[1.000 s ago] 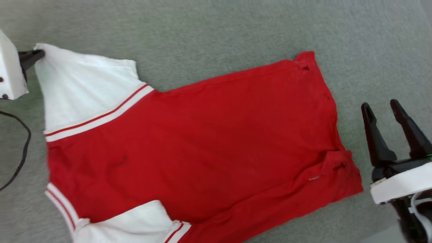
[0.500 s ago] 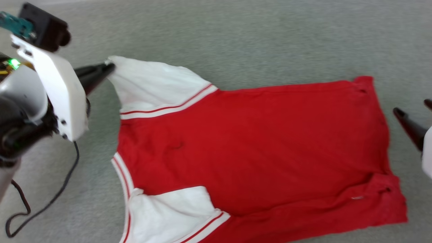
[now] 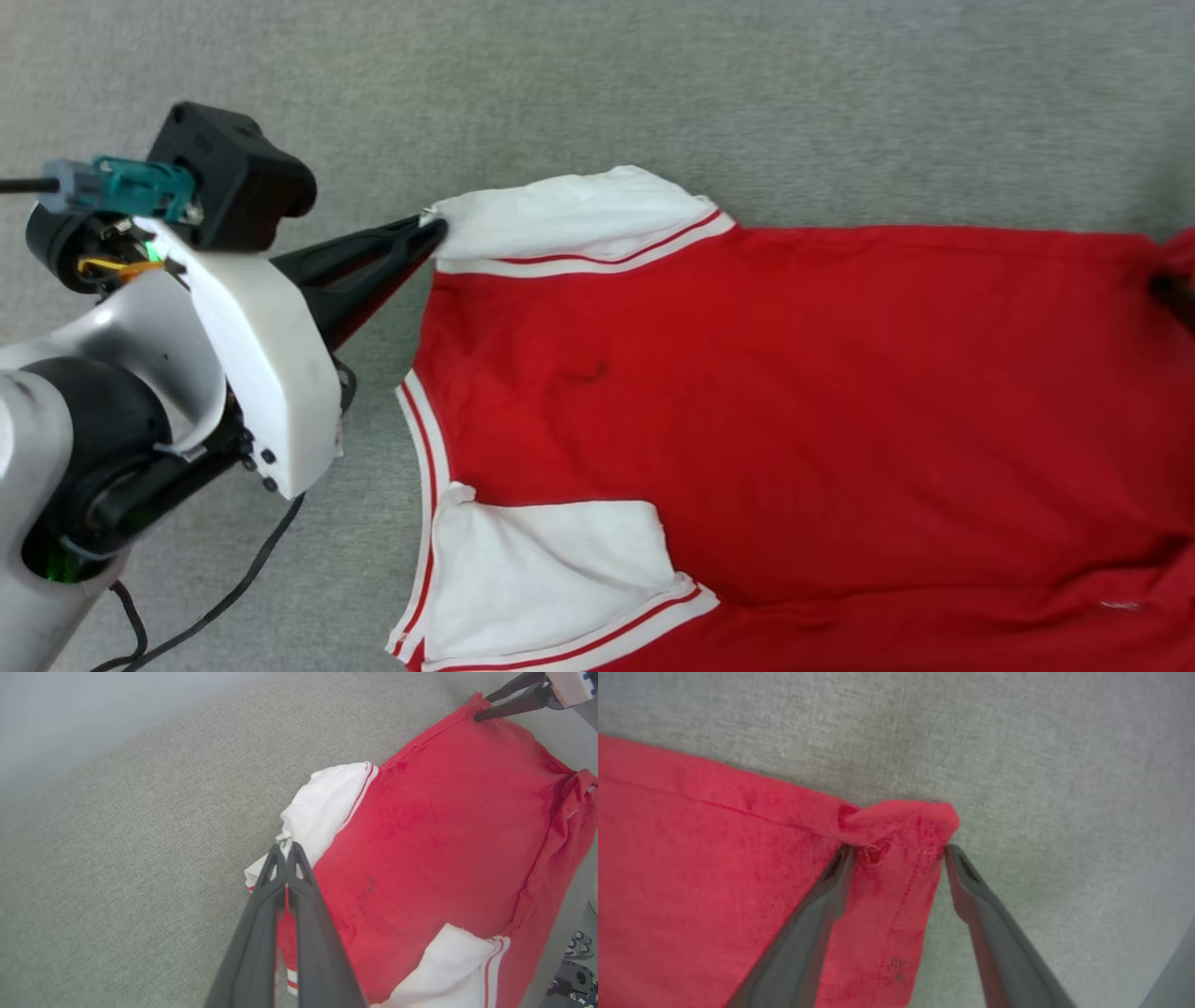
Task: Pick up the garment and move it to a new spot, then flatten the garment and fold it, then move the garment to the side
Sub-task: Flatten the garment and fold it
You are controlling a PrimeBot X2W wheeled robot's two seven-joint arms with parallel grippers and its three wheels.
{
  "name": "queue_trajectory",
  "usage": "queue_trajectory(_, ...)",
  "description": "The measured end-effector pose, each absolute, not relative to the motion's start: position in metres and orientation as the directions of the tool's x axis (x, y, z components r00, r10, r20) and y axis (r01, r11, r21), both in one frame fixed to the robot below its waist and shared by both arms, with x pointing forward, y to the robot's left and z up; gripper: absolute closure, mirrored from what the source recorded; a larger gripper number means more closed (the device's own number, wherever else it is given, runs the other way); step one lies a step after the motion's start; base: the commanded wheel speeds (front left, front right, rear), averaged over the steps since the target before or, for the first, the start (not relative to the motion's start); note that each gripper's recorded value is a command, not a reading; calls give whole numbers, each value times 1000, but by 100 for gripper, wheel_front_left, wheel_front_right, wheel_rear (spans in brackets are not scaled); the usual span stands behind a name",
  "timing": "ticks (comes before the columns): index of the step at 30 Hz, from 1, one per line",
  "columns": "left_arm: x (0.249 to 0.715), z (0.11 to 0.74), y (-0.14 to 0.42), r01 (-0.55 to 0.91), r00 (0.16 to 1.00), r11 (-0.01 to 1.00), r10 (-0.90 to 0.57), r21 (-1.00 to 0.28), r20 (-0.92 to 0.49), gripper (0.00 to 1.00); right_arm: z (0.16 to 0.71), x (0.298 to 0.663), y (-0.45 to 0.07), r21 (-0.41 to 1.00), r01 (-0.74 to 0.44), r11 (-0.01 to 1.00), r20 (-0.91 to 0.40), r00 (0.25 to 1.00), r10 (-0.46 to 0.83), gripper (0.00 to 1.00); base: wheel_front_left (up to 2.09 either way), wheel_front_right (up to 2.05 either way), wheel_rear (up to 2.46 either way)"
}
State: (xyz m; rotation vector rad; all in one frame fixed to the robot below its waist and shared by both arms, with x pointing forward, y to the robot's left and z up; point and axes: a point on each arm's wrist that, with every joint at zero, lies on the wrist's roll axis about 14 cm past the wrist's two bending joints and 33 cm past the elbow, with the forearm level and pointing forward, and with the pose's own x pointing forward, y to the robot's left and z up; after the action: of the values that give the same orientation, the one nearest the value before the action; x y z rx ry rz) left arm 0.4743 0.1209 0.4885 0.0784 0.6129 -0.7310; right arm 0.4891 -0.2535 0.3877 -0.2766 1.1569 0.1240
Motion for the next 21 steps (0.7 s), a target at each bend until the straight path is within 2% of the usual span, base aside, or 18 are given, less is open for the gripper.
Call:
queue_trajectory(7, 469, 484, 125, 632, 587, 762, -592, -144, -552, 100, 355, 495, -244, -128, -259, 957, -942, 333, -36, 0, 0, 0, 0)
queue_trajectory(8, 469, 483, 125, 629, 587, 763, -591, -147, -553, 100, 352, 495, -243, -124, -260, 958, -944, 327, -33, 56, 0, 0, 0)
queue_trajectory(9, 468, 482, 126, 627, 589, 765, -589, -146, -554, 100, 351, 495, -242, -123, -263, 957, -946, 324, -33, 87, 0, 0, 0)
queue_trajectory(10, 468, 482, 126, 626, 590, 766, -587, -145, -554, 100, 350, 495, -242, -122, -265, 956, -946, 324, -31, 100, 0, 0, 0)
queue_trajectory(13, 467, 484, 127, 617, 605, 774, -581, -140, -545, 100, 351, 495, -236, -99, -263, 960, -942, 335, -5, 100, 0, 0, 0)
queue_trajectory(21, 461, 504, 134, 576, 678, 809, -554, -119, -484, 100, 379, 494, -232, -54, -220, 974, -883, 466, 56, 100, 0, 0, 0)
